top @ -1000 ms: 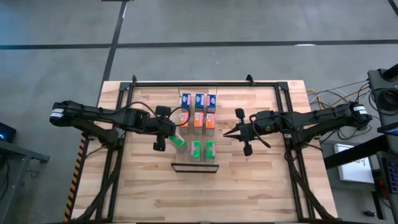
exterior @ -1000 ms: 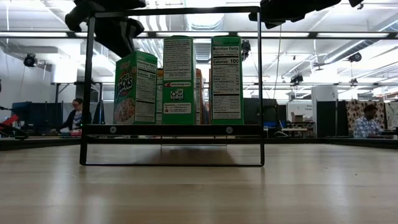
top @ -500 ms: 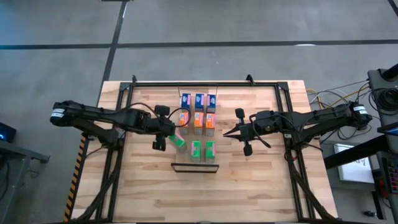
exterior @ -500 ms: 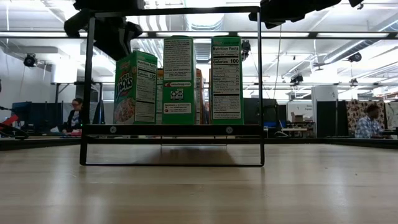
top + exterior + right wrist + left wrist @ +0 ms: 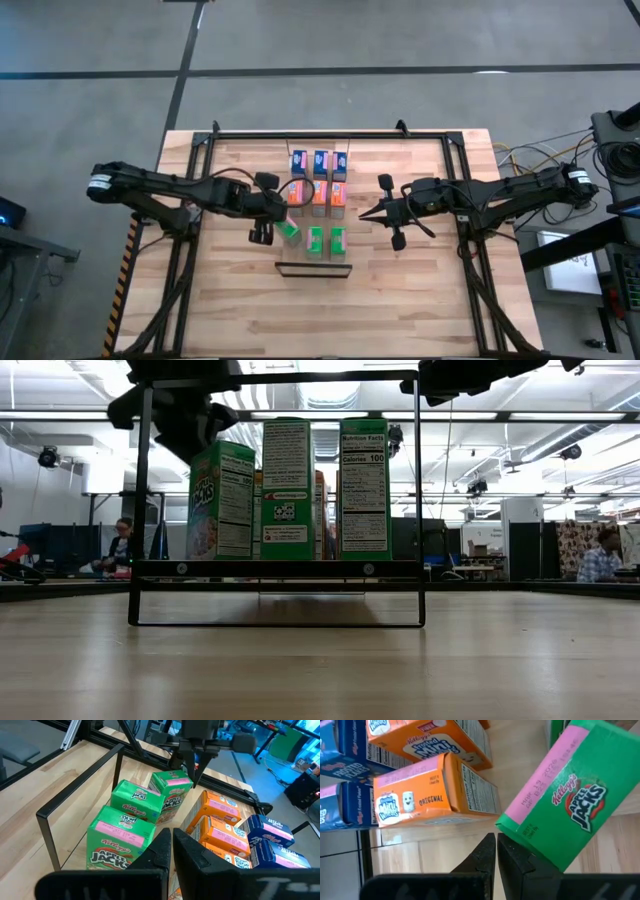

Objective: Stack cereal on shelf
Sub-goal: Put the green cereal box on the shelf aligned with the other green cereal boxes

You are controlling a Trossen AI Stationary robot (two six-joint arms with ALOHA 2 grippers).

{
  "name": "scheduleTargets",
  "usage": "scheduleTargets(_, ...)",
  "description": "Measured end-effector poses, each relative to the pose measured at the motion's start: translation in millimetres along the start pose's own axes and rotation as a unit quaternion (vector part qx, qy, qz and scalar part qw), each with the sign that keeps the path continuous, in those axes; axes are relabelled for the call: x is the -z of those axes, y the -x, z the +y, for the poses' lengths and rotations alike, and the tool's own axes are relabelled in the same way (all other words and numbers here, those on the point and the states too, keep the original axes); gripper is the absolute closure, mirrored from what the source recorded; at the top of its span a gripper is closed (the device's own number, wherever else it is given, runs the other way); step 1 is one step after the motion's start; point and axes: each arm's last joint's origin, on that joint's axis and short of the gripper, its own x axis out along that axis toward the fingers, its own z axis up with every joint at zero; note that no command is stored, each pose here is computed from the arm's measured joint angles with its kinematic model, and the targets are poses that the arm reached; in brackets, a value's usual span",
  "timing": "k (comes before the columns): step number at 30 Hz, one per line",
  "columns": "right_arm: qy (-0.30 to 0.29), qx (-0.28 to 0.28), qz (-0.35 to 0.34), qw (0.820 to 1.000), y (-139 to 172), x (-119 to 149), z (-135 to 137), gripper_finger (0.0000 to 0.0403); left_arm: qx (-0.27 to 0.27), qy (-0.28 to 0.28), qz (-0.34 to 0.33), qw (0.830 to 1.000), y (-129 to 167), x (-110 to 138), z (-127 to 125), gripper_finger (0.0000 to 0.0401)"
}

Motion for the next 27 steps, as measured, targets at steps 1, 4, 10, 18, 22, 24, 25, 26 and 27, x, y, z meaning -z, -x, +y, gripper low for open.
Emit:
scheduleTargets(1, 0.000, 0.000, 0.000, 1.000, 0.0, 0.0, 0.0, 0.0394, 0.000, -0.001, -0.001, 1.000, 0.3, -0.3, 0.2, 0.0401)
scheduleTargets(4, 0.000, 0.000, 0.000, 1.000, 0.0, 0.0, 0.0, 0.0394, -0.001, -0.001, -0.005, 1.000, 2.4, -2.1, 1.3, 0.0401)
scheduleTargets(10, 0.000, 0.000, 0.000, 1.000, 0.0, 0.0, 0.0, 0.0394, -0.002, 0.001, -0.012, 1.000, 5.1, -4.9, 2.6, 0.0401)
scheduleTargets(18, 0.000, 0.000, 0.000, 1.000, 0.0, 0.1, 0.0, 0.0394, -0.001, 0.004, -0.026, 1.000, 12.8, -10.8, 5.8, 0.0401)
scheduleTargets(22, 0.000, 0.000, 0.001, 1.000, 0.0, 0.1, 0.0, 0.0394, -0.002, 0.004, -0.040, 0.999, 24.3, -17.7, 8.3, 0.0401)
scheduleTargets(24, 0.000, 0.000, 0.001, 1.000, 0.0, 0.1, 0.0, 0.0394, -0.002, 0.003, -0.048, 0.999, 29.1, -20.8, 8.3, 0.0401)
scheduleTargets(25, 0.000, 0.000, 0.001, 1.000, 0.0, 0.1, 0.0, 0.0394, -0.001, 0.002, -0.053, 0.999, 31.3, -22.4, 8.0, 0.0401)
scheduleTargets(26, 0.000, 0.000, 0.001, 1.000, 0.0, 0.1, 0.0, 0.0394, -0.001, 0.001, -0.057, 0.998, 33.1, -23.8, 7.3, 0.0401)
scheduleTargets(27, 0.000, 0.000, 0.001, 1.000, 0.0, 0.1, 0.0, 0.0394, 0.000, 0.000, -0.062, 0.998, 34.4, -25.0, 6.6, 0.0401)
